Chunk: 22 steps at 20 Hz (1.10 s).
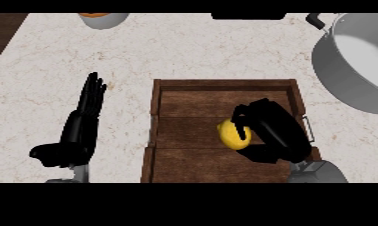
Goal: Pick the lemon from the tray and place it in the pot
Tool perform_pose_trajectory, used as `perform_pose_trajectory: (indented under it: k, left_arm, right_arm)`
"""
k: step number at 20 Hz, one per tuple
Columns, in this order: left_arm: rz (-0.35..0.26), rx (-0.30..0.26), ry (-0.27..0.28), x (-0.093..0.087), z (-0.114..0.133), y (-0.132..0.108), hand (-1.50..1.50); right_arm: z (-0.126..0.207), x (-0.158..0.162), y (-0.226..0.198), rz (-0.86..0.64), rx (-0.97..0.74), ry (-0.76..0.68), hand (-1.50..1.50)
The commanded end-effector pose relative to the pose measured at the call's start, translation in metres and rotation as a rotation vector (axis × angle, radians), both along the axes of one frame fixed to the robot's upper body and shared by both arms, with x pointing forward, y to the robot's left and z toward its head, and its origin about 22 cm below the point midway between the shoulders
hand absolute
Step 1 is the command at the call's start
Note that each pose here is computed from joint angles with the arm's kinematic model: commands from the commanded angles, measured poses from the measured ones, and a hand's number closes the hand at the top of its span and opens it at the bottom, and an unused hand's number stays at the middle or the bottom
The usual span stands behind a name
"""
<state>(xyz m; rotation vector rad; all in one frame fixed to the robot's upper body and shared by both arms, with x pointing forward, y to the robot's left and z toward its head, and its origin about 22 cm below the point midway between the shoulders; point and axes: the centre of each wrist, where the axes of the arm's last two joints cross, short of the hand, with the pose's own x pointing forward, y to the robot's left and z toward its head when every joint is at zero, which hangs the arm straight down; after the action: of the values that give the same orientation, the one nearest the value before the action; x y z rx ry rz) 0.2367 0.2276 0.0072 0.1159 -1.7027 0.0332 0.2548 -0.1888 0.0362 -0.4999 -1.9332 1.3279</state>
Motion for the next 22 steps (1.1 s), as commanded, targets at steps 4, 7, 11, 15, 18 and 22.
perform_pose_trajectory:
  k: [4, 7, 11, 15, 18, 22]
  left_arm:
    - [-0.020, -0.005, -0.012, 0.003, 0.002, 0.000, 0.00]
    - [-0.019, 0.002, -0.038, 0.005, 0.007, 0.000, 0.00]
    - [-0.063, 0.007, -0.043, 0.007, 0.008, -0.006, 0.00]
    - [-0.110, 0.007, -0.058, 0.015, 0.014, -0.017, 0.00]
    - [-0.137, -0.012, -0.052, 0.016, 0.014, -0.028, 0.00]
    - [-0.167, 0.001, -0.050, 0.019, 0.013, -0.037, 0.00]
  right_arm:
    - [0.001, 0.045, -0.046, -0.620, 0.041, 0.104, 1.50]
    - [-0.003, 0.050, -0.085, -0.915, 0.022, 0.190, 1.50]
    - [0.032, 0.082, -0.101, -1.244, 0.048, 0.150, 1.50]
    - [0.084, 0.120, -0.095, -1.475, 0.049, 0.003, 1.50]
    - [0.114, 0.141, -0.098, -1.643, -0.010, -0.075, 1.50]
    - [0.150, 0.166, -0.088, -1.839, -0.077, -0.116, 1.50]
